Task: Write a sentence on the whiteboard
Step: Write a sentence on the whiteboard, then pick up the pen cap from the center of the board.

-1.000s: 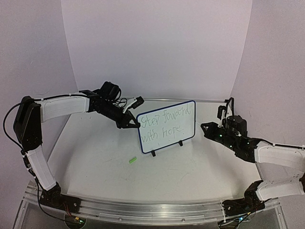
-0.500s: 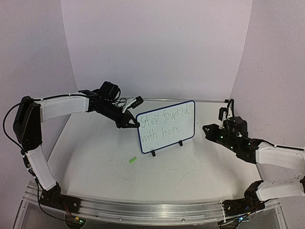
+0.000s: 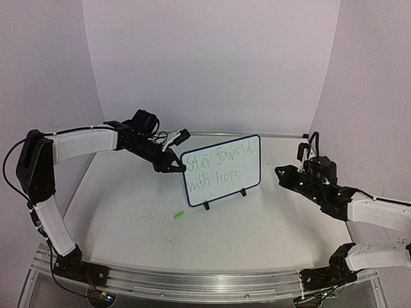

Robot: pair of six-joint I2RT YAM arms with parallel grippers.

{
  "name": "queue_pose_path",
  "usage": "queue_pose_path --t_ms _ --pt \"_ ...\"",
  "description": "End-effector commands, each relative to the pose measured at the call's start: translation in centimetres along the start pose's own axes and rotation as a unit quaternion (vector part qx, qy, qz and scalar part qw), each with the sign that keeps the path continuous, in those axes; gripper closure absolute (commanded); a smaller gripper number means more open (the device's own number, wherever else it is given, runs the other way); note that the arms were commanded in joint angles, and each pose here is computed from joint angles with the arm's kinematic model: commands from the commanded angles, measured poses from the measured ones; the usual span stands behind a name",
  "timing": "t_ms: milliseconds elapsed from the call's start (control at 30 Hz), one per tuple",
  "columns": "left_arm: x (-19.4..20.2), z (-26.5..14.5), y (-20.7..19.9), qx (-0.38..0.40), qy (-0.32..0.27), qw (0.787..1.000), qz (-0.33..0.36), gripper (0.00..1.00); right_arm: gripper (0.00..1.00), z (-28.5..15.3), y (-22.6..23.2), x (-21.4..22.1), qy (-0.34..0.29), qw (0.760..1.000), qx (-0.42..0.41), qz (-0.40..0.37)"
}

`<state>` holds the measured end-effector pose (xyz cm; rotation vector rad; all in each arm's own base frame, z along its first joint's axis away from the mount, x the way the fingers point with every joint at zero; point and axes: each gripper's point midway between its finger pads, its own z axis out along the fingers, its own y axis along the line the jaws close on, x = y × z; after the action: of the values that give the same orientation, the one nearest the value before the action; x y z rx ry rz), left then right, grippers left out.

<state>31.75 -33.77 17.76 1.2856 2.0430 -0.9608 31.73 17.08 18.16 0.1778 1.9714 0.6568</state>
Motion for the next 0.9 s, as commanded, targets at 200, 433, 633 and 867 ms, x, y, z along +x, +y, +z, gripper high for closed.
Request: queue_pose_path --t_ms 200,433,633,867 --pt "-1.2 -2.2 -0.4 -0.032 -0.033 0.999 0.009 0.48 1.0 -0.6 0.3 -0.6 -0.005 1.0 -0.007 -0.018" --pt "-1.6 -3.1 0.3 -0.075 -0.055 0.996 0.009 0.24 1.0 -0.8 1.5 -1.2 0.0 0.999 -0.023 -0.045" --pt "-2.4 -5.2 1.5 -0.147 -0.085 0.986 0.007 0.19 1.0 -1.2 1.1 -1.6 0.008 0.998 -0.001 -0.056" --pt "-1.4 -8.0 2.4 -0.224 -0.142 0.962 -0.064 0.19 1.0 -2.0 1.0 -1.1 0.028 0.998 0.001 -0.052"
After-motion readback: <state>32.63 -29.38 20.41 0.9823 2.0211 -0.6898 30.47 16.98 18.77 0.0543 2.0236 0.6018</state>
